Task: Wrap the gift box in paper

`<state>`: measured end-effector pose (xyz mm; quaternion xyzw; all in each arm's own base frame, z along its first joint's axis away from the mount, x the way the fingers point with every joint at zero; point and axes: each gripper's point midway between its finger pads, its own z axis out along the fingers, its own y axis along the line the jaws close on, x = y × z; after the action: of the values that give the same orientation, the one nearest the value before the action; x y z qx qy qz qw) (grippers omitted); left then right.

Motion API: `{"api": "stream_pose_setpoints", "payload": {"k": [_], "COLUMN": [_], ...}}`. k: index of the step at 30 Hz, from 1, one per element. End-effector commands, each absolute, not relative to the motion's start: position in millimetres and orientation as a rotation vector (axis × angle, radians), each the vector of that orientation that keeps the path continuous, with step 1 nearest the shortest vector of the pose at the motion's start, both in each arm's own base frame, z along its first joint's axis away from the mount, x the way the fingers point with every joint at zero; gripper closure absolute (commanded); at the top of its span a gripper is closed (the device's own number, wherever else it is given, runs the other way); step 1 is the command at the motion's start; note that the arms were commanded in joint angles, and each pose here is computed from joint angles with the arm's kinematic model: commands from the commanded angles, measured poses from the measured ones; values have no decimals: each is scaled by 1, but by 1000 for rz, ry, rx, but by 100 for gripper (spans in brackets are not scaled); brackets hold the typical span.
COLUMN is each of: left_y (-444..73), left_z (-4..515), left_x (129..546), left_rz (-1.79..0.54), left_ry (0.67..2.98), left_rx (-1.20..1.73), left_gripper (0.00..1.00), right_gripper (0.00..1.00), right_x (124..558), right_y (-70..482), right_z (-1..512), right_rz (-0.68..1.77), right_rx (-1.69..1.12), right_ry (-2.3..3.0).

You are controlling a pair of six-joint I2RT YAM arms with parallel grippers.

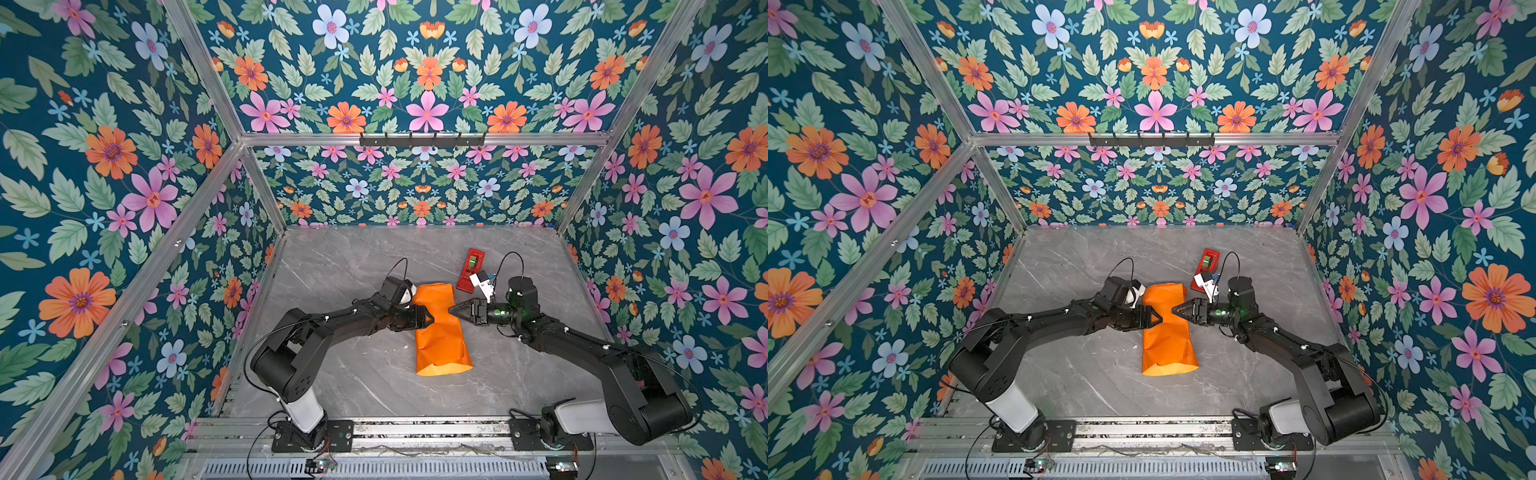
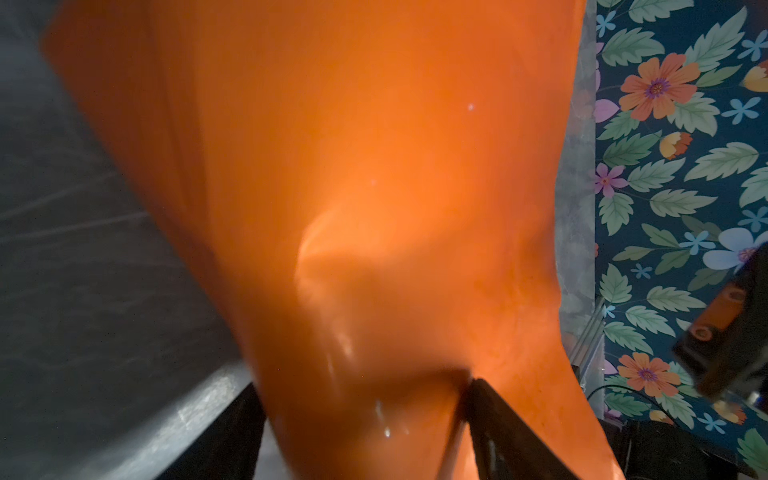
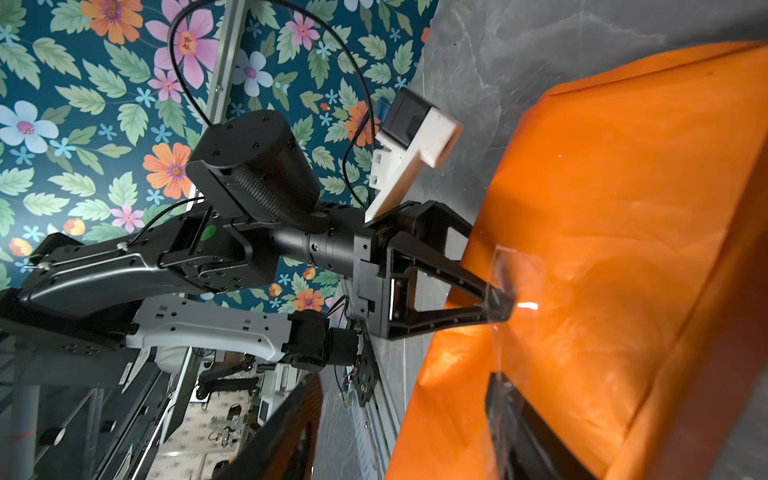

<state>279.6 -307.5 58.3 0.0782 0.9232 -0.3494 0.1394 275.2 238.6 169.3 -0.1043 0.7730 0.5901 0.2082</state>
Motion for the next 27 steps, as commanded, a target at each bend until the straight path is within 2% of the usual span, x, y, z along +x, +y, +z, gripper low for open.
{"api": "stream_pose_setpoints", "payload": {"k": [1, 7, 17, 27], "left_y": [-269, -269, -270, -269], "left_z": [20, 19, 20, 19], "left_x": [267, 267, 268, 268], "left_rz": [-724, -724, -728, -721], "left_ry": [2829, 2831, 2828, 2833], "left_rx": [170, 169, 171, 171], "left_gripper": [23, 23, 23, 23], "right_gripper": [36, 43, 76, 79], "right_x": [271, 290, 285, 276], "right_y": [243, 243, 234, 214], "right_z": [176, 156, 129, 132], "right_rz": [1678, 1624, 1625, 1493], "right_rx": [-403, -284, -47, -132], "right_ry": [2111, 2248, 2586, 2758]}}
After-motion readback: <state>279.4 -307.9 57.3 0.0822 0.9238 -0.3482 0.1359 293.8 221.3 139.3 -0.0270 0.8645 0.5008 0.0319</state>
